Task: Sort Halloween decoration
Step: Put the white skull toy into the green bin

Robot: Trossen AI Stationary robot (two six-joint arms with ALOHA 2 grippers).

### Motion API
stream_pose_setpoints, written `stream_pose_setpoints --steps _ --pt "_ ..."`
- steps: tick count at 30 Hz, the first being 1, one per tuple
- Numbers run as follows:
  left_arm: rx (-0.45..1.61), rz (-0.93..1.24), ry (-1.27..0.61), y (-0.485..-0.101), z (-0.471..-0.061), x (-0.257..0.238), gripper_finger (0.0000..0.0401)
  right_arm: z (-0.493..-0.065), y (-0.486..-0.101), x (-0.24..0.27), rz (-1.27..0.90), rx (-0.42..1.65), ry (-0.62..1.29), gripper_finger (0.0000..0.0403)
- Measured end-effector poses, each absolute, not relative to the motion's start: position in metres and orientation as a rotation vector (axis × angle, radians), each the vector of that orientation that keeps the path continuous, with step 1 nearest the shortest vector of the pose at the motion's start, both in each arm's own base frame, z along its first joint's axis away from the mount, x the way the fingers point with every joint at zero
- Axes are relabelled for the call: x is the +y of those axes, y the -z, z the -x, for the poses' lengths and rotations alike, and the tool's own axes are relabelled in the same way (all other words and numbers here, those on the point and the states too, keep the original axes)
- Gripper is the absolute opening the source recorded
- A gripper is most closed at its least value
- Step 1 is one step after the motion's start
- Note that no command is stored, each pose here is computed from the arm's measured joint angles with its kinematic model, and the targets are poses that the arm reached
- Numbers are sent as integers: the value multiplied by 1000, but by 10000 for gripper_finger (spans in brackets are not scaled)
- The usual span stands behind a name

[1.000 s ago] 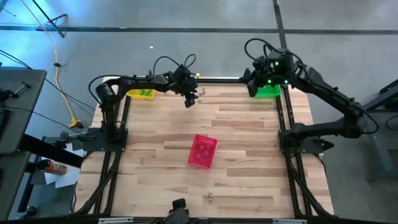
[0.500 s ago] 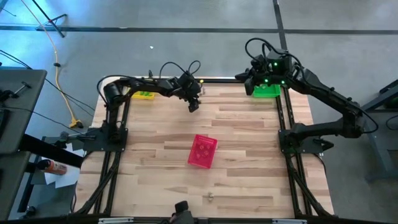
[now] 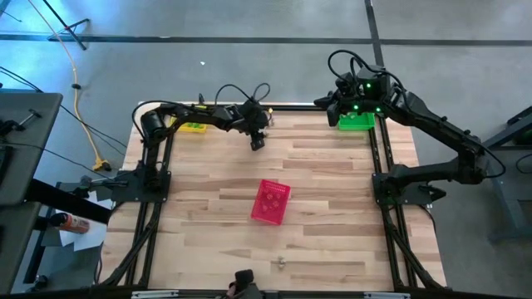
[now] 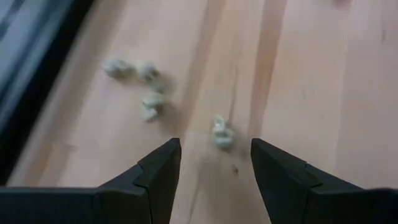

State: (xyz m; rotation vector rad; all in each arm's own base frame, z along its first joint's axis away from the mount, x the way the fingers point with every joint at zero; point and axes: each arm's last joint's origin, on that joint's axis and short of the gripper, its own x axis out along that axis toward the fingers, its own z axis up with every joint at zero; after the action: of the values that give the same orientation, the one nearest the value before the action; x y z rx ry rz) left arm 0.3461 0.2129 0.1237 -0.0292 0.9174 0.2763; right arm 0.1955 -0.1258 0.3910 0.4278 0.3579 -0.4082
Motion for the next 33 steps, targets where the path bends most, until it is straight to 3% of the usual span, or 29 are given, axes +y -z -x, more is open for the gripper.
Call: stream_pose_setpoints --steps 10,20,25,33 --pt "1126 -107 -268 -127 -389 214 183 -196 -391 -126 -440 356 402 0" --pt "1103 83 -228 -126 -378 227 181 -196 -391 -126 -430 359 398 0" --pt "1116 183 -196 -130 -371 235 159 -196 -391 -125 -403 364 391 0" --pt "1118 107 -174 -131 -375 232 117 -196 -391 -126 -392 366 400 0"
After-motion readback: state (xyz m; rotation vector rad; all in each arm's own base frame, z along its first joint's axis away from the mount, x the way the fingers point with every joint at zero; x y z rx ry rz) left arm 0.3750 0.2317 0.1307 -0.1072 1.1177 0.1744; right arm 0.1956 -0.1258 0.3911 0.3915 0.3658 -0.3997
